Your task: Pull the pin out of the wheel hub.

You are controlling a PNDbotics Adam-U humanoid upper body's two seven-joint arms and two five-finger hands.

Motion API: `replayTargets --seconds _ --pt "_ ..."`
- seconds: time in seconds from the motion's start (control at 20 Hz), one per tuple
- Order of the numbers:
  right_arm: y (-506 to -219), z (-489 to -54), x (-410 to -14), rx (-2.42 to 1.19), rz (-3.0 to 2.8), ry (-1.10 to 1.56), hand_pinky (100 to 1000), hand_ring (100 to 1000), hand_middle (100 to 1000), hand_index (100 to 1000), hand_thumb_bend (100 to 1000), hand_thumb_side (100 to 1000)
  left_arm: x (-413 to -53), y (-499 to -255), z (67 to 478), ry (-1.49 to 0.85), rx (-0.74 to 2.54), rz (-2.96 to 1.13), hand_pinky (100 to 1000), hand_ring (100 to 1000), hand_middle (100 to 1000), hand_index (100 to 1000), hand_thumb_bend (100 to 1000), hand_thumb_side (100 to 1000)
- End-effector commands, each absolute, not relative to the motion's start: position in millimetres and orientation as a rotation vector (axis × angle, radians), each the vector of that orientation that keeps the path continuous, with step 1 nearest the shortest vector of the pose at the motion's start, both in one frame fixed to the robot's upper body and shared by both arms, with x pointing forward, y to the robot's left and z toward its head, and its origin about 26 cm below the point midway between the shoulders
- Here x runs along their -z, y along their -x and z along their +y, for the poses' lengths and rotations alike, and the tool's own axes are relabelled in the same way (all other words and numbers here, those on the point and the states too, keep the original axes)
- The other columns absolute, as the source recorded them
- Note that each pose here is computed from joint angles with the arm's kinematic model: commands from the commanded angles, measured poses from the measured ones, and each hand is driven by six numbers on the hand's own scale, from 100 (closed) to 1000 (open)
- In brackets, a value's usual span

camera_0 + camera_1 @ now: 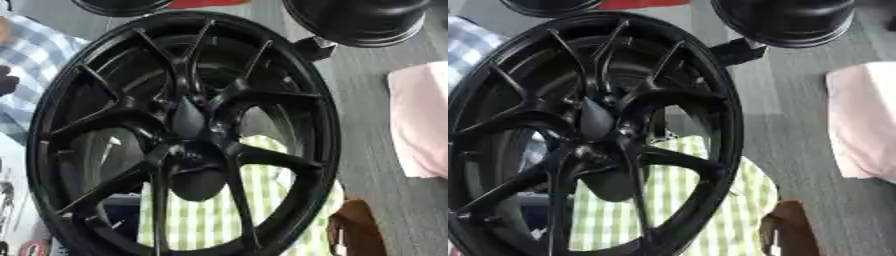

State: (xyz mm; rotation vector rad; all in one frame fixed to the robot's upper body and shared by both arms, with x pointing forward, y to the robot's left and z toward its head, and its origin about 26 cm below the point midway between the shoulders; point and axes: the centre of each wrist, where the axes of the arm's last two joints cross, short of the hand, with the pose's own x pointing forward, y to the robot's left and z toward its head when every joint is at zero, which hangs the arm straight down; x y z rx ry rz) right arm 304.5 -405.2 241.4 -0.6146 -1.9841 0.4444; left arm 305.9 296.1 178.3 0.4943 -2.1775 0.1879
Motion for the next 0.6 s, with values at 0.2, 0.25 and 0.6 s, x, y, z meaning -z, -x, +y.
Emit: replayTargets --seconds 0.2,0.25,0.6 --pt "-290 -350 -260 -0.479 -2.237 0.425 938 812 692 751 100 346 -187 -305 294 -0.477 -0.166 -2.213 727 625 583 767 100 681" --pt "-289 -343 -262 -0.483 -2.252 0.385 935 809 688 748 100 345 -187 -305 293 -0.476 -0.165 -2.214 727 625 583 767 100 681" --pt "-292 -323 -269 -0.514 -2.266 0.16 933 805 681 744 100 353 -187 -306 292 -0.467 -0.159 -2.218 726 624 583 766 100 681"
